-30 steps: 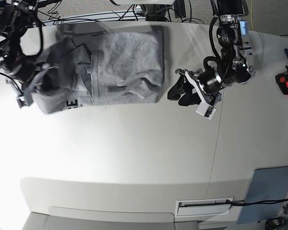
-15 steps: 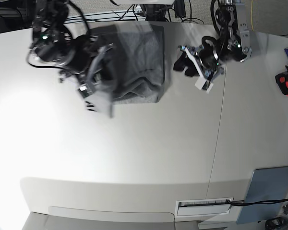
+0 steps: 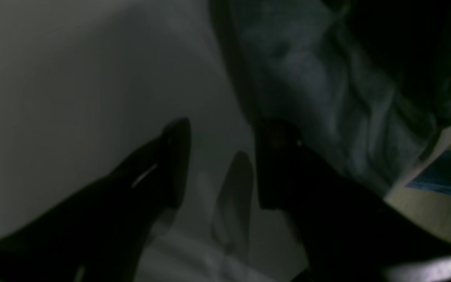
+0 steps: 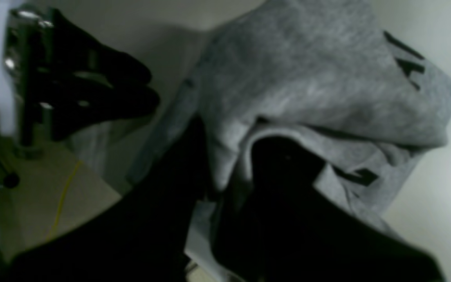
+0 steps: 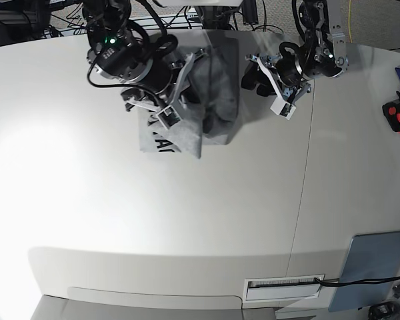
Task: Fold the T-shirt properly
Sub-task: 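Lift the shirt end with the right gripper and fold it over the stack, then open the right gripper and press the left gripper on the folded edge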
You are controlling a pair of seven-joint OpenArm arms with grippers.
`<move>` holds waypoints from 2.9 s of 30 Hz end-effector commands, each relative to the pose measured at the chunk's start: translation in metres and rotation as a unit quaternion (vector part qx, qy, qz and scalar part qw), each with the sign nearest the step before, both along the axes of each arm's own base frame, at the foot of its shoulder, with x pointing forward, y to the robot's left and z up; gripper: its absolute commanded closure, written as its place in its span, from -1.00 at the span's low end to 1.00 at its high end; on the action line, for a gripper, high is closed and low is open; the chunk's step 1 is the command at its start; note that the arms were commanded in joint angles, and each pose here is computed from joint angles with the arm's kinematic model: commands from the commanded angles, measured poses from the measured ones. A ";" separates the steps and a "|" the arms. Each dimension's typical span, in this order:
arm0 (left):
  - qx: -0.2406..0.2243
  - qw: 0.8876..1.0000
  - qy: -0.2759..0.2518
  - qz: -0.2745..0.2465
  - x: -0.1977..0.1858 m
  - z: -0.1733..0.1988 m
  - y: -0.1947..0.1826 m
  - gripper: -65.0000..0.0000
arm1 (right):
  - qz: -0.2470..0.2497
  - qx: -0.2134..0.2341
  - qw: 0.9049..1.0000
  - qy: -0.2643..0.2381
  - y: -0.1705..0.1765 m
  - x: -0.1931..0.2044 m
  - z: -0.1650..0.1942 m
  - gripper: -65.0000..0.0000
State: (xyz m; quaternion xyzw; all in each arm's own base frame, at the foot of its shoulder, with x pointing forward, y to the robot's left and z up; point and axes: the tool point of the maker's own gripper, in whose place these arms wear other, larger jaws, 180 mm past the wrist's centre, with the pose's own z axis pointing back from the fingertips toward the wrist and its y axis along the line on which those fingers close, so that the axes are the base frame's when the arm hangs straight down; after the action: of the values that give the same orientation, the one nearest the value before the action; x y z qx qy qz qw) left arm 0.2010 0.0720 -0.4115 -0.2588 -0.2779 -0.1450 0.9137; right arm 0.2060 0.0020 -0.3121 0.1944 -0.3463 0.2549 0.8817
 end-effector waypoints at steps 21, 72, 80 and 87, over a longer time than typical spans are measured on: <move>-0.015 1.000 -0.020 0.003 0.007 0.010 -0.003 0.13 | 0.135 0.161 0.969 -0.127 0.115 -0.009 0.074 0.09; 0.091 0.978 -0.171 0.077 0.110 0.058 0.022 0.66 | -0.321 -0.248 0.904 -0.132 -0.243 0.062 0.032 0.09; 0.147 0.967 -0.158 0.134 0.113 0.057 0.085 0.27 | -0.321 -0.248 0.904 -0.133 -0.243 0.062 0.033 0.09; 0.136 0.967 -0.160 0.145 0.113 0.062 0.095 -0.04 | -0.320 -0.244 0.906 -0.132 -0.241 0.062 0.032 0.09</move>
State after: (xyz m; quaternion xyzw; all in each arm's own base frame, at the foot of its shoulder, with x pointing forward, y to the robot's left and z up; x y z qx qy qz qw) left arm 0.3056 0.1671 -0.3641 -0.0623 -0.4085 -0.0801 0.9071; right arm 0.2627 -0.2370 -0.2927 -0.1750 -0.4095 0.0570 0.8935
